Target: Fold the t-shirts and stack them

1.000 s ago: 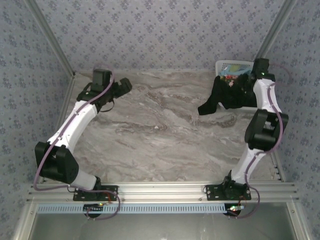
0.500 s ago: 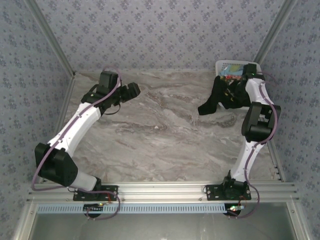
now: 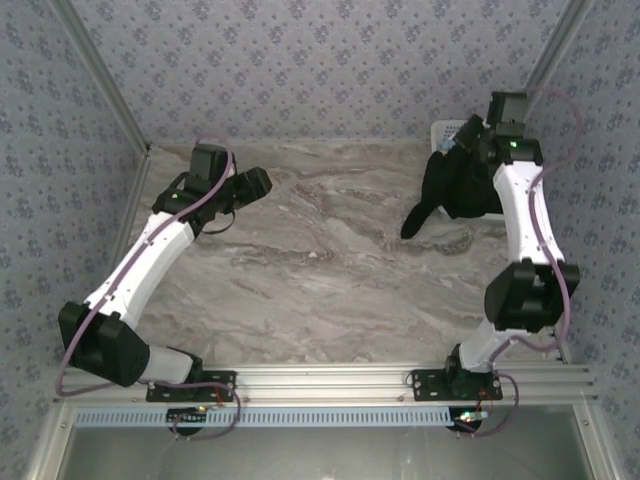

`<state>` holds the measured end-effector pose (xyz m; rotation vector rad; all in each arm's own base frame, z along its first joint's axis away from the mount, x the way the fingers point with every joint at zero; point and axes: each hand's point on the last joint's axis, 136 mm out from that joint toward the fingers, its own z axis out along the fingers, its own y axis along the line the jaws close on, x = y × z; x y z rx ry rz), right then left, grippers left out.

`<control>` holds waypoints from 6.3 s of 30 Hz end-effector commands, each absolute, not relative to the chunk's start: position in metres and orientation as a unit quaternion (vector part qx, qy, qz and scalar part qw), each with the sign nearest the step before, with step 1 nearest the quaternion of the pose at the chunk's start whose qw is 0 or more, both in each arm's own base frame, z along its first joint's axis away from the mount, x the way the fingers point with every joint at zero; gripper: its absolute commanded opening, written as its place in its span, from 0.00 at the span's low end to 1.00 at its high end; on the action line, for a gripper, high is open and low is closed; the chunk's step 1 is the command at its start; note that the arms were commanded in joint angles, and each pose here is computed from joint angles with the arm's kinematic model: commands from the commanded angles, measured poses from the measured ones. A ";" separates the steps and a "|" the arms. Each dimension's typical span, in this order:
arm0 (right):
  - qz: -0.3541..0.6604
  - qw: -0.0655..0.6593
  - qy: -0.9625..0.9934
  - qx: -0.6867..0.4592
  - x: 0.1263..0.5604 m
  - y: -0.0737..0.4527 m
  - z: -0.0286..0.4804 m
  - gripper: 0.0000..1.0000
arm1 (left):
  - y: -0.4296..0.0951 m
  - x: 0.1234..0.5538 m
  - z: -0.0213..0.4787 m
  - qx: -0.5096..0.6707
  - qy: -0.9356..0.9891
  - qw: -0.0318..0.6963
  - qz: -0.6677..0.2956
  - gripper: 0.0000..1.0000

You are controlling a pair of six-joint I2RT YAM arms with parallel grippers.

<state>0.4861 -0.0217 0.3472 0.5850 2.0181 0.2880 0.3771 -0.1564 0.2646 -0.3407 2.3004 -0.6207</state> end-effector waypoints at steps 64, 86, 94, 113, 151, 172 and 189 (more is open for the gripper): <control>0.147 0.209 0.910 0.327 0.432 -0.033 0.147 0.66 | -0.260 0.341 0.211 -0.079 0.906 0.288 -0.299 0.78; 0.129 0.403 0.865 0.270 0.452 -0.008 0.280 0.00 | -0.245 0.332 0.242 -0.064 0.891 0.337 -0.299 0.75; 0.153 0.292 0.876 0.353 0.411 -0.003 0.241 0.57 | -0.245 0.331 0.239 -0.063 0.892 0.333 -0.298 0.75; 0.290 0.185 0.741 0.577 0.415 -0.009 0.138 0.35 | -0.251 0.328 0.241 -0.052 0.891 0.325 -0.314 0.74; 0.387 0.269 0.848 -0.241 0.334 0.377 0.255 0.00 | -0.096 0.310 0.274 -0.224 0.876 0.413 -0.108 0.75; 0.292 0.124 0.945 0.081 0.321 0.246 0.111 0.56 | -0.119 0.248 0.094 -0.356 0.912 0.082 -0.187 0.84; 0.329 0.053 0.910 0.245 0.344 0.267 0.049 0.55 | -0.156 0.238 0.048 -0.318 0.933 0.058 -0.156 0.44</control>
